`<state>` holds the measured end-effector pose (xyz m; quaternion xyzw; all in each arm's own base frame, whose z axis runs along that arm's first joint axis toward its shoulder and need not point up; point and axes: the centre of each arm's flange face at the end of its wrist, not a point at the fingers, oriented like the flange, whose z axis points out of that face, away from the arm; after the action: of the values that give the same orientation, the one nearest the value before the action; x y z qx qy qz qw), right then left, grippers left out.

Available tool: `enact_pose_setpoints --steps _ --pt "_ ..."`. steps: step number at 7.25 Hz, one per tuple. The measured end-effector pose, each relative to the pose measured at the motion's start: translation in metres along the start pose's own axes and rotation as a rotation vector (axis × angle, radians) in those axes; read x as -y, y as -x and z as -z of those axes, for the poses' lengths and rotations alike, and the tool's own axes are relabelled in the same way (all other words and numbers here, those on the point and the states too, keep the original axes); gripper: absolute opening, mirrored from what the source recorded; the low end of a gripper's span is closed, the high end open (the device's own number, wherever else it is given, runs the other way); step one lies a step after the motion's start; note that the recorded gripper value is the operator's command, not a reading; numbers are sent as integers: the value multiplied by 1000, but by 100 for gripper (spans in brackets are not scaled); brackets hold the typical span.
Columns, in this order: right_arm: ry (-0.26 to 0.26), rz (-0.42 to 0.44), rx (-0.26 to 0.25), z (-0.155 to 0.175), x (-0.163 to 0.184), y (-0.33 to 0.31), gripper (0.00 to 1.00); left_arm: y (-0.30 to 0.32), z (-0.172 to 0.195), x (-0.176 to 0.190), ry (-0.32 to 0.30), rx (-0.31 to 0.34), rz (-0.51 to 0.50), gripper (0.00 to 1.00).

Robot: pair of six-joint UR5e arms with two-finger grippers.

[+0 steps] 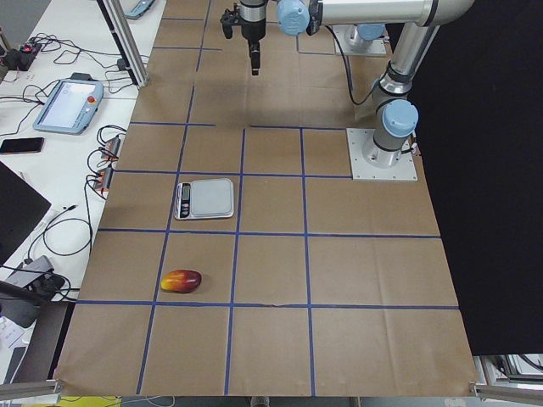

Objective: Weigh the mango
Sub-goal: 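Move the left gripper toward the mango beside the silver scale, then lower the left gripper onto the red-yellow mango and close on it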

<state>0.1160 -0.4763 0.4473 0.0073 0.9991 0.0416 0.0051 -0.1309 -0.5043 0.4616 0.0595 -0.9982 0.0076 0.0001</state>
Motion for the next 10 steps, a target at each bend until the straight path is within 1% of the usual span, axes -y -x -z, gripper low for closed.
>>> enact_pose_setpoints --steps 7,8,10 --pt "0 0 0 0 0 0 100 7 9 9 -21 0 9 100" --pt "0 0 0 0 0 0 100 23 9 17 -27 1 15 100" --pt "0 0 0 0 0 0 100 104 2 52 -27 6 51 100"
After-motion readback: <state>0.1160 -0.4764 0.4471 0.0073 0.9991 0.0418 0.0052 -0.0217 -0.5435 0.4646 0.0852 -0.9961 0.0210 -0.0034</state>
